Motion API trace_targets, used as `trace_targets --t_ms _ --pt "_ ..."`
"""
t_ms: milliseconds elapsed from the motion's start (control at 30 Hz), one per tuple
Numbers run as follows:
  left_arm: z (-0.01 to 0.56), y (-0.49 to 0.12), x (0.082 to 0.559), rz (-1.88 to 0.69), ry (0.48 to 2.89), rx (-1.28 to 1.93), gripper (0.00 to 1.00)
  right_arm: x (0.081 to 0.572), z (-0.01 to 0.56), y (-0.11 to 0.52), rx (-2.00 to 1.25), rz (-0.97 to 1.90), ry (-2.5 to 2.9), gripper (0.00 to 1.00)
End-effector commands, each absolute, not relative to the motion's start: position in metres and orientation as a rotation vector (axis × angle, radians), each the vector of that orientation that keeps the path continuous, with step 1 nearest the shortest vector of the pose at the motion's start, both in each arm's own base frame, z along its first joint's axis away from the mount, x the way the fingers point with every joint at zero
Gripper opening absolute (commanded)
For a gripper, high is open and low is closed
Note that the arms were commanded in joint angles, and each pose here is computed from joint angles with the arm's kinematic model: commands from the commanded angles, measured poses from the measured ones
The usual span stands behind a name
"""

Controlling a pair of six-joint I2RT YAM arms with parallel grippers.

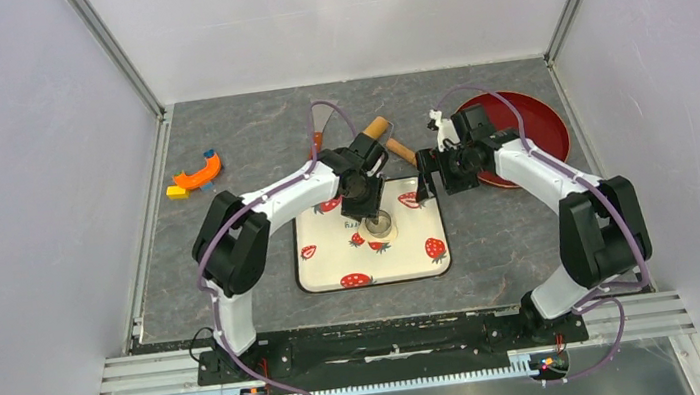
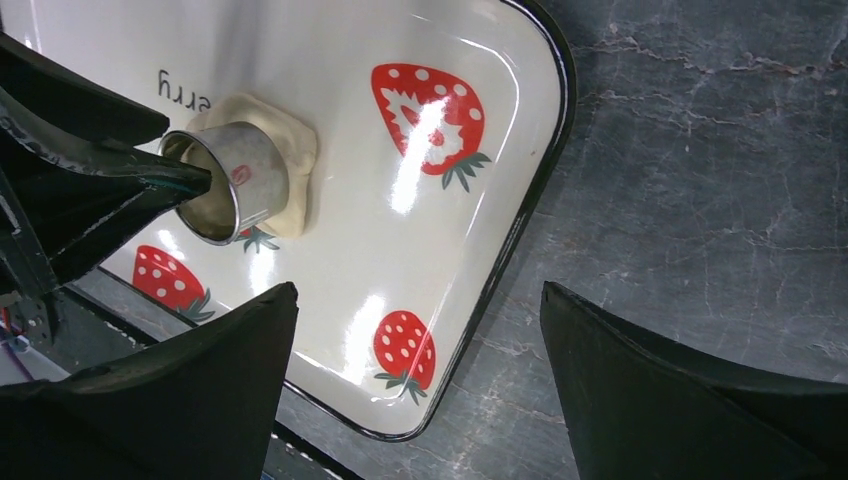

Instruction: Roll out the dumpling wrappers from the dough

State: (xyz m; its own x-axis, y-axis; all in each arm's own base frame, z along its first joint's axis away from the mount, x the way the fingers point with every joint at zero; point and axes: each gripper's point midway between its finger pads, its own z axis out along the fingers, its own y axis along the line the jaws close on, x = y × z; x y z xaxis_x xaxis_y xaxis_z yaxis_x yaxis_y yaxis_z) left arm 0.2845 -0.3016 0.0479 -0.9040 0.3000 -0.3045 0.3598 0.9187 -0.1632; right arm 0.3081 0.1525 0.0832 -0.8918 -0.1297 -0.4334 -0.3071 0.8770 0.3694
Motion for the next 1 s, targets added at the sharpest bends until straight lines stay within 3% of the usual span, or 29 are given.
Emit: trace_targets --t_ms 0,300,800,900,967 --pt "0.092 -0.306 0.300 -0.448 2.685 0.421 0.48 0.315 0.104 0.168 -0.344 0.709 2.595 0.91" --pt "0.096 -0.299 0.295 -0.911 2.678 0.197 0.45 0.303 0.107 0.201 -0.387 0.857 2.595 0.78" --pt "0.074 -0.300 0.275 -0.999 2.726 0.233 0.39 0.287 0.084 0.253 -0.436 0.961 2.635 0.57" --pt "0.071 -0.302 0.279 -0.996 2.730 0.236 0.38 0.290 0.076 0.253 -0.431 0.947 2.656 0.51" --pt "0.068 -0.305 0.280 -1.007 2.736 0.240 0.37 0.289 0.069 0.254 -0.420 0.950 2.680 0.41"
